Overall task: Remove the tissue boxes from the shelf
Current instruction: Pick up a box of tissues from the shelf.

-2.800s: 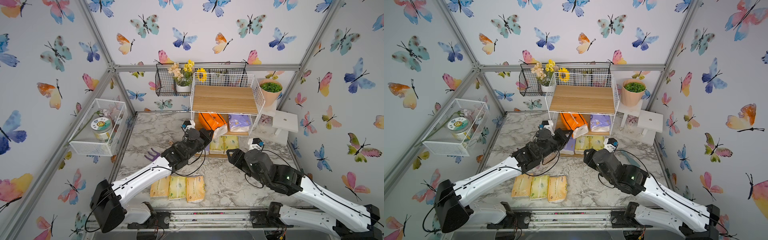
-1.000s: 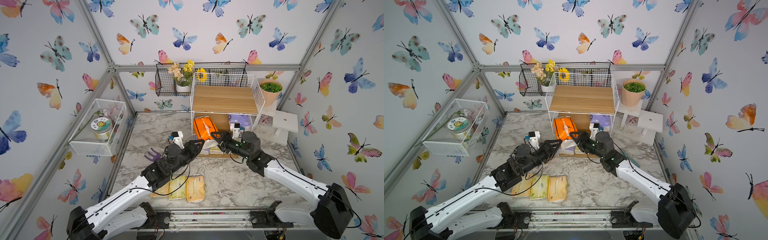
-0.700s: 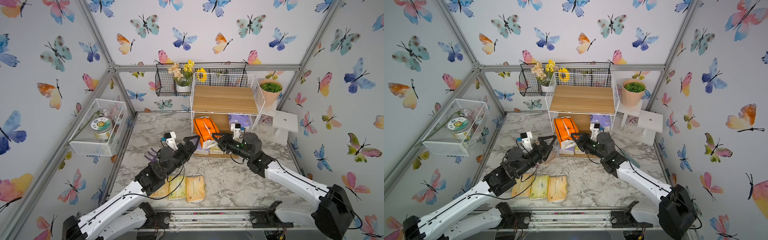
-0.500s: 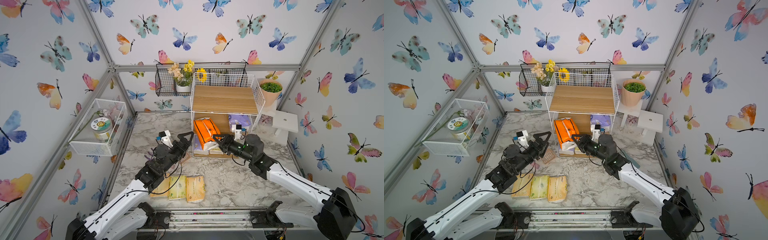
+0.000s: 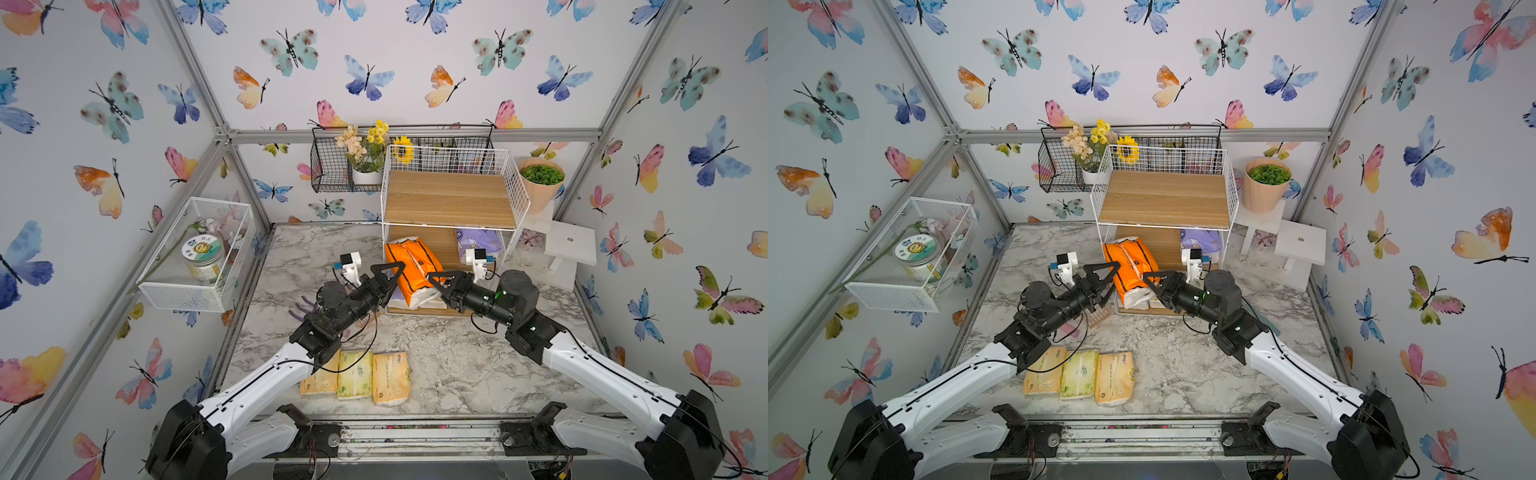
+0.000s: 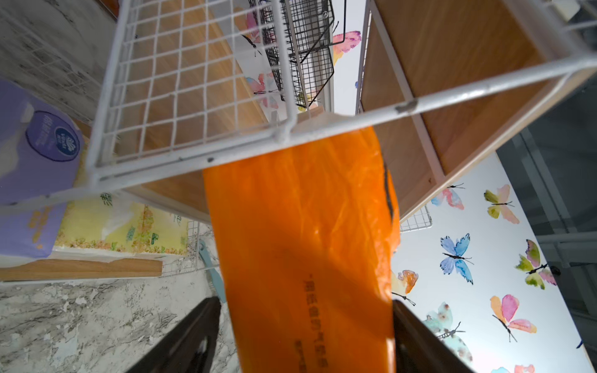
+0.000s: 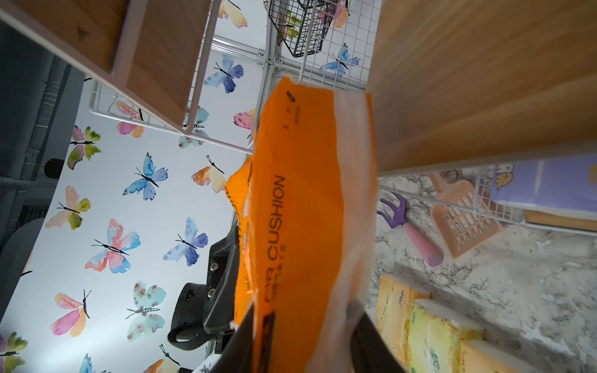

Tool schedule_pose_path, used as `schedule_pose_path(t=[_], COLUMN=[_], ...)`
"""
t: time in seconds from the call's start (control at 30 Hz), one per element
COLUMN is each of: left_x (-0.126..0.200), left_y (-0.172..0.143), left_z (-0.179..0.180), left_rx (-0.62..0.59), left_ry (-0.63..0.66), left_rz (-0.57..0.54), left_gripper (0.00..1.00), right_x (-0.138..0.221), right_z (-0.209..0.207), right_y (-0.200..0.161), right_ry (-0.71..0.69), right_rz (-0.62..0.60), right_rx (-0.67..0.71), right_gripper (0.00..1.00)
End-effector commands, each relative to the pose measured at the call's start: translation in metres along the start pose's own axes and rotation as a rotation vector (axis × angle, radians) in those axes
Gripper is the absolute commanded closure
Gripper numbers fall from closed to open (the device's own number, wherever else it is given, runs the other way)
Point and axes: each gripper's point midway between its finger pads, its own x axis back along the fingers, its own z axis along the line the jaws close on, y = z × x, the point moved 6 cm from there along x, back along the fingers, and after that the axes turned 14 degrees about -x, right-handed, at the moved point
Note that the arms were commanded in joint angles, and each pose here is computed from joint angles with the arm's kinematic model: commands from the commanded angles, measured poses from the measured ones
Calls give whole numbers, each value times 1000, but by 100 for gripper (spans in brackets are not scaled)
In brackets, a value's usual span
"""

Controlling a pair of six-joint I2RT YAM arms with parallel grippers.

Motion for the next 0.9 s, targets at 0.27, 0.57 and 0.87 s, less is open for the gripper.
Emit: schedule_pose_path(t=[0.27,0.57,0.87], left_x=[-3,5,21], left_y=[-4,-12,-38], left_z=[-17,-16,-17], left_rx=[-34,-85,-182], left_ry=[-118,-128,-229], left_rz=[74,111,281], left_gripper=[52,74,75], right_x=[11,29,44], right_z=[-1,-7,-3], right_y=[-14,-11,-8], right_ry=[-20,-158,-167], right_rz=[92,74,156], right_rx=[35,105,178], right_gripper=[63,20,6])
